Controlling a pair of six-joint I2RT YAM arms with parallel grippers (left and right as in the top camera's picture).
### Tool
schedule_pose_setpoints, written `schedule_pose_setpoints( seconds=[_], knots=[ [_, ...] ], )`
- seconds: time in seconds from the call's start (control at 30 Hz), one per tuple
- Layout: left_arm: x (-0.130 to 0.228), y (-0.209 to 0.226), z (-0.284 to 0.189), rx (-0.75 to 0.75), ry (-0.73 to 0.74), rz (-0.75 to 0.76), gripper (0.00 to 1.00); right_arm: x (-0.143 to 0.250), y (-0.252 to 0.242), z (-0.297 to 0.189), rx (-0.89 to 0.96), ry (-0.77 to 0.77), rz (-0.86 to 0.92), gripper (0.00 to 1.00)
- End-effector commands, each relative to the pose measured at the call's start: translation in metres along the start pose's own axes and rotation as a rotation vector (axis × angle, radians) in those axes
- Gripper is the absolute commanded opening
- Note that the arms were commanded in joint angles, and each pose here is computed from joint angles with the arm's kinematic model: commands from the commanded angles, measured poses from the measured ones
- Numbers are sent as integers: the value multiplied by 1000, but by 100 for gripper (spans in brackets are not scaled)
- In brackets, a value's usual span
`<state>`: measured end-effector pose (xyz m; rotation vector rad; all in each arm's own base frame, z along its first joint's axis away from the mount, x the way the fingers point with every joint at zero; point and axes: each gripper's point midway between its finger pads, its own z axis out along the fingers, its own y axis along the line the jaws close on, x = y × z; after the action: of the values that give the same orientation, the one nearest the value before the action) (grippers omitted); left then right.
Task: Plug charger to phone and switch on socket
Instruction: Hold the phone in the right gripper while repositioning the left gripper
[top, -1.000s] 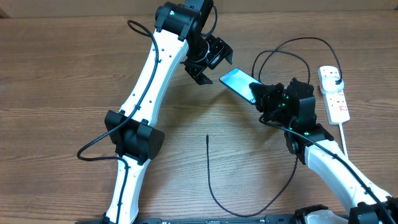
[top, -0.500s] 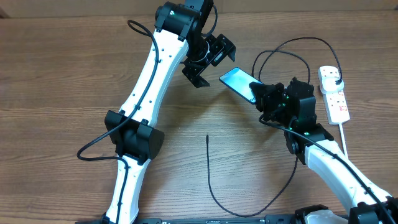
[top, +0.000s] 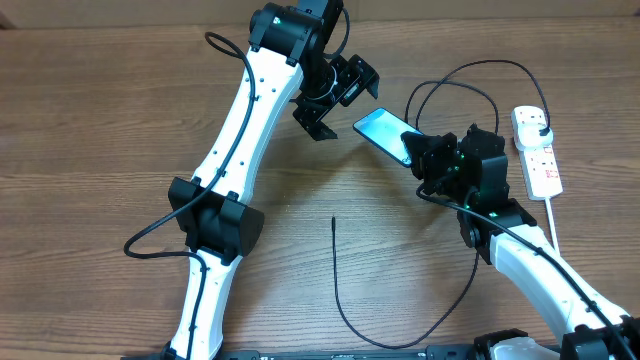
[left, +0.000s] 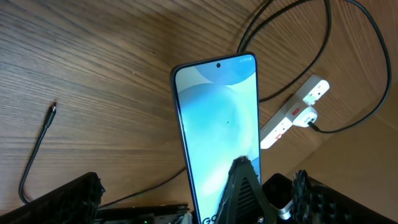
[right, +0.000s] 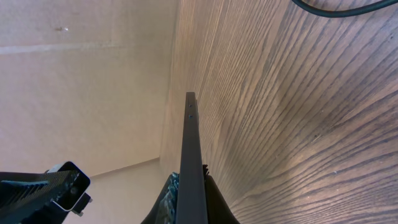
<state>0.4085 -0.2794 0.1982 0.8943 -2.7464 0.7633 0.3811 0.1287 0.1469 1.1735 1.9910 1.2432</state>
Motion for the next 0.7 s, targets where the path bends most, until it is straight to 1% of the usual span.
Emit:
schedule_pose_setpoints(
  seconds=[0.0, 0.53, 0.6, 0.67],
  knots=[
    [2, -5, -6, 16, -22, 29, 100, -4, 25, -4, -63, -18, -30, 4],
    [2, -5, -6, 15, -24, 27, 100, -5, 33, -5, -97, -22, -36, 4],
    [-4, -10, -7, 32, -52, -1, 100, -5, 33, -5, -97, -23, -36, 4],
    [-12, -13, -7, 40, -95, 3, 100, -6, 33, -5, -97, -23, -25, 4]
  ],
)
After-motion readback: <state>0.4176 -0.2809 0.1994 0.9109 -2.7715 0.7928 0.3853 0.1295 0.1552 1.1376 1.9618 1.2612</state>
